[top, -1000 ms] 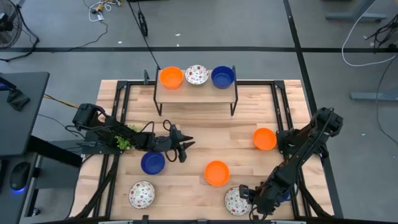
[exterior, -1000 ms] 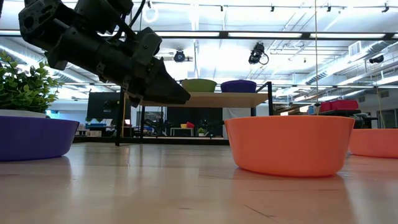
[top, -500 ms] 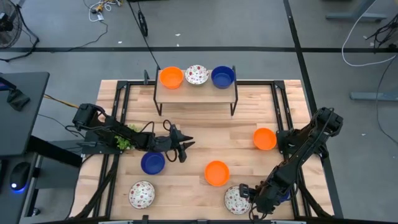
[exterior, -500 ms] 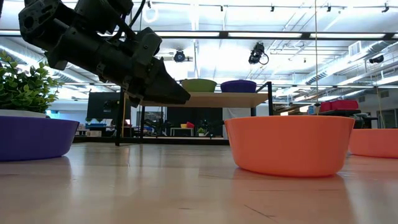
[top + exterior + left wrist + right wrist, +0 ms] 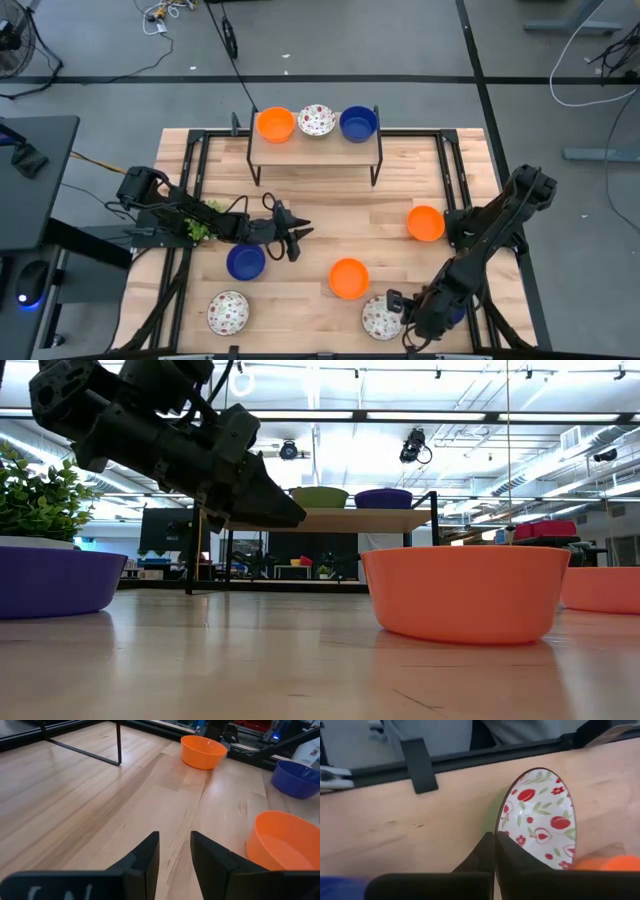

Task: Pick & Place Mini bowls
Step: Stack the green patterned bowl on top of the other green patterned bowl on the shelf

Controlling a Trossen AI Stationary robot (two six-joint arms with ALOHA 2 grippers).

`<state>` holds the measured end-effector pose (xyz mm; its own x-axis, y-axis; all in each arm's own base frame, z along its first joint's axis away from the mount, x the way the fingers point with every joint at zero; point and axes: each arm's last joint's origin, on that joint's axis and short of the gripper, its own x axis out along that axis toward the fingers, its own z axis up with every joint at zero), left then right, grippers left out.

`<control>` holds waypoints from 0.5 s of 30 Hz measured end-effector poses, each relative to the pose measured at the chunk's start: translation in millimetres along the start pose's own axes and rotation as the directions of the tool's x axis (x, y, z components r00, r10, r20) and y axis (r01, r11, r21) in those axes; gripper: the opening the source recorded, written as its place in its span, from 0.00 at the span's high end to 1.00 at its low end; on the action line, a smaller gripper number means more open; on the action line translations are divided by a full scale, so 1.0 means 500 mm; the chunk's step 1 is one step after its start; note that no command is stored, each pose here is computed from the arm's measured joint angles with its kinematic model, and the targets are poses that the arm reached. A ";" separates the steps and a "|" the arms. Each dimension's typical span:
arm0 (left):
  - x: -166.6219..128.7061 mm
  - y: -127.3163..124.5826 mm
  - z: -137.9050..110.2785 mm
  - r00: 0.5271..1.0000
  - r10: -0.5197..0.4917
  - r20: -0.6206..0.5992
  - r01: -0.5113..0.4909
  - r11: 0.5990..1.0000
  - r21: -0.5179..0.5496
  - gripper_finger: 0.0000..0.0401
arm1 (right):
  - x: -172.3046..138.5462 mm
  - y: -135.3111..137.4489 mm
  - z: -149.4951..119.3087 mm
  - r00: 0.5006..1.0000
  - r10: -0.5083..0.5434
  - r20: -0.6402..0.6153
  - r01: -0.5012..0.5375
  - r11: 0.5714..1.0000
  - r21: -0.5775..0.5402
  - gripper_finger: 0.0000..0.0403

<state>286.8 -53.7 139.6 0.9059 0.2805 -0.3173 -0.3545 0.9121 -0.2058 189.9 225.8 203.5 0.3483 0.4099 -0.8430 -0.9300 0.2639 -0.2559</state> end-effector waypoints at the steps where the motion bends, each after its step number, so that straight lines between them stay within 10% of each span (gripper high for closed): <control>1: 0.000 0.000 0.000 1.000 0.000 0.000 0.000 1.000 -0.002 0.71 | -0.015 -0.006 0.004 1.000 -0.009 0.009 0.009 1.000 0.011 1.00; 10: -0.006 -0.010 -0.006 1.000 -0.006 -0.007 0.006 1.000 0.002 0.71 | -0.101 -0.065 -0.007 0.983 -0.185 -0.024 0.186 0.972 0.143 1.00; 15: -0.013 -0.020 -0.010 1.000 0.000 0.000 0.000 1.000 0.009 0.71 | -0.136 -0.106 -0.028 0.905 -0.412 -0.109 0.425 0.886 0.186 1.00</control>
<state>283.4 -65.9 139.0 0.9058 0.2807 -0.3175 -0.3527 0.9146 -0.1975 214.0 171.6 267.8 0.6852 0.1675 -0.7089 -0.6539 0.5701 -0.4973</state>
